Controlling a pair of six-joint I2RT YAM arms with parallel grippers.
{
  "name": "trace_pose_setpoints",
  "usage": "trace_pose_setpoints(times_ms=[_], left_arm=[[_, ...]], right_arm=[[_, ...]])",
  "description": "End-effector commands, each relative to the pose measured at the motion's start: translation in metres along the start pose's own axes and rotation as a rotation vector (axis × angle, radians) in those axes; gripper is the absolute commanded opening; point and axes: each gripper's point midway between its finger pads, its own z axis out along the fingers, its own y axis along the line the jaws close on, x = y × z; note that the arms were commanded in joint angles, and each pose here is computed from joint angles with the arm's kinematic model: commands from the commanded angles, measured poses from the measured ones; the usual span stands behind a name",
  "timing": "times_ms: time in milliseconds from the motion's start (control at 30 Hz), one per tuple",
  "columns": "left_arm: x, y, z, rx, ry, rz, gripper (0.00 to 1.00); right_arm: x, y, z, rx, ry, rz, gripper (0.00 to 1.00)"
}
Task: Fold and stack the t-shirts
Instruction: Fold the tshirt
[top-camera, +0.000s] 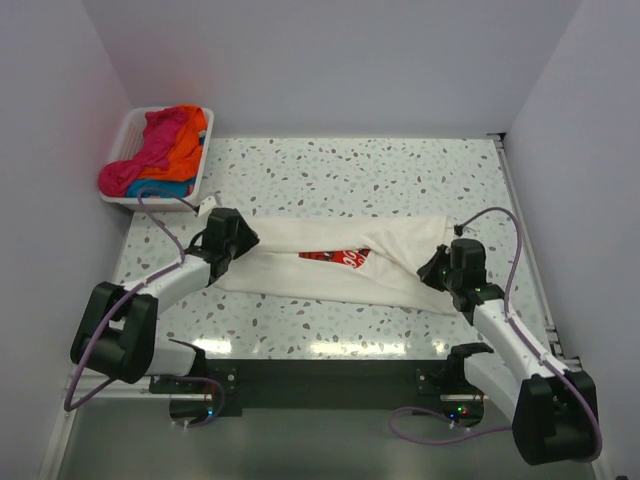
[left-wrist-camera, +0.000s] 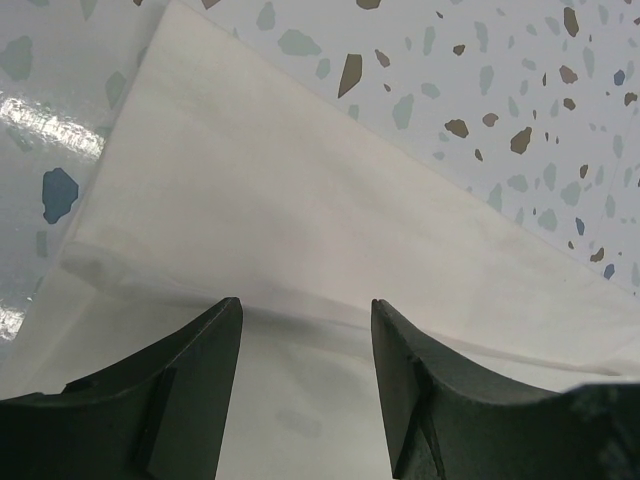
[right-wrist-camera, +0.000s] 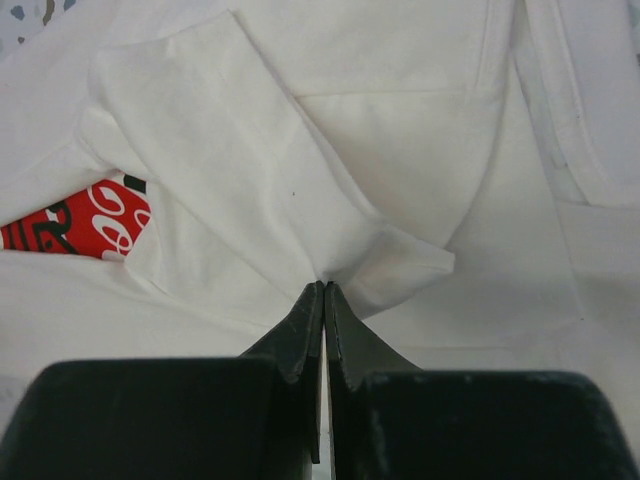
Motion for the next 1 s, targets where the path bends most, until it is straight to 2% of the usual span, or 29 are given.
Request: trace_pose_setpoints(times_ms=[0, 200, 300, 600, 767, 800, 833, 967], left_arm=[[-0.004, -0.008, 0.002, 0.033, -0.027, -0.014, 0.59], [-0.003, -0.007, 0.003, 0.032, -0.026, -0.013, 0.59], [-0.002, -0.007, 0.003, 0.033, -0.025, -0.013, 0.59], [-0.006, -0.006, -0.002, 0.030, -0.038, -0.006, 0.60], [-0.004, -0.006, -0.002, 0.033, -0.033, -0.010, 0.60], [-0.004, -0.006, -0.002, 0.035, -0.033, -0.012, 0.60], [-0.004, -0.006, -0.002, 0.036, -0.032, -0.011, 0.60], [-0.003, -0.007, -0.002, 0.041, -0.027, -0.010, 0.60]], right_arm=[[0.002, 0.008, -0.012, -0.051, -0.012, 0.023, 0.00], [0.006, -0.004, -0.029, 0.006, -0.028, 0.042, 0.00], [0.011, -0.004, -0.031, -0.001, -0.018, 0.073, 0.06], [-0.001, 0.002, -0.048, -0.033, -0.097, 0.110, 0.00], [0.007, 0.002, -0.054, -0.043, -0.077, 0.113, 0.01], [0.010, 0.004, -0.055, -0.060, -0.066, 0.121, 0.03], [0.013, 0.005, -0.055, -0.073, -0.063, 0.125, 0.14], [0.017, 0.009, -0.056, -0.095, -0.044, 0.136, 0.42]])
